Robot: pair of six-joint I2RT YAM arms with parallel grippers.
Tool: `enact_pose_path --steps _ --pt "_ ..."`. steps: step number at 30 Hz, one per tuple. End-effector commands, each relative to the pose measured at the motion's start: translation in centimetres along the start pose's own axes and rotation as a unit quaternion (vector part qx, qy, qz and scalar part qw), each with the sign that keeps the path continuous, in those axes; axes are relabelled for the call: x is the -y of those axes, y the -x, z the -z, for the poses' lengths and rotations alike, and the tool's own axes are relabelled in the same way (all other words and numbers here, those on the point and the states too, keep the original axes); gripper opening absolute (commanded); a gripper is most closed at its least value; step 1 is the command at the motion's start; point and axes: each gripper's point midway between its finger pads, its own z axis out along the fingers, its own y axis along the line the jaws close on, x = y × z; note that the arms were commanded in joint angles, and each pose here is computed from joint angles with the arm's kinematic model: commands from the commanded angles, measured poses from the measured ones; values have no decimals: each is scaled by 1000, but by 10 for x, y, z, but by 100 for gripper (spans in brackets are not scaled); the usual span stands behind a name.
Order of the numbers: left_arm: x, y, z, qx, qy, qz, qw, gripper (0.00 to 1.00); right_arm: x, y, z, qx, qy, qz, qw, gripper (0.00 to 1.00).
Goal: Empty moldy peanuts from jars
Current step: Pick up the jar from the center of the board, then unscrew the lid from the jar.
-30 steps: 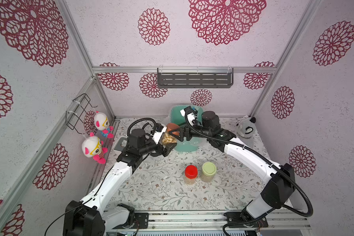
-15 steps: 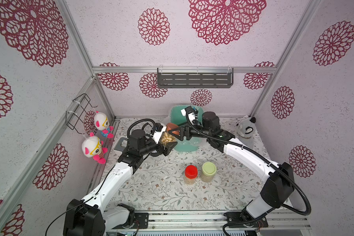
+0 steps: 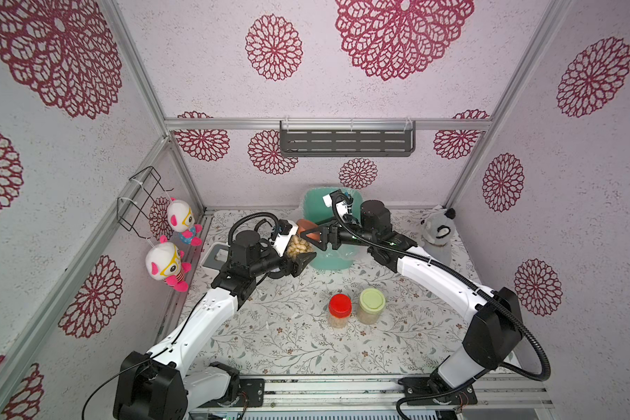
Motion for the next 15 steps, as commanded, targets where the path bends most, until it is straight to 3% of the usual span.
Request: enact_pose_path --steps 1,6,7,10,11,15 --pt "-7 3 0 2 17 -6 1000 49 -38 32 15 41 60 38 997 0" --pt "-9 5 5 0 17 -10 1000 5 -34 29 22 36 66 43 996 0" --pt "-7 7 7 0 12 -14 1000 0 -32 28 25 34 67 48 996 0" --pt "-1 6 12 -3 -13 -20 1000 0 -29 26 31 25 70 60 995 5" --pt "1 7 13 -5 -23 -24 999 0 -27 25 32 21 69 63 995 10" --pt "6 6 18 -21 -47 -32 998 0 -26 23 34 2 71 72 995 57"
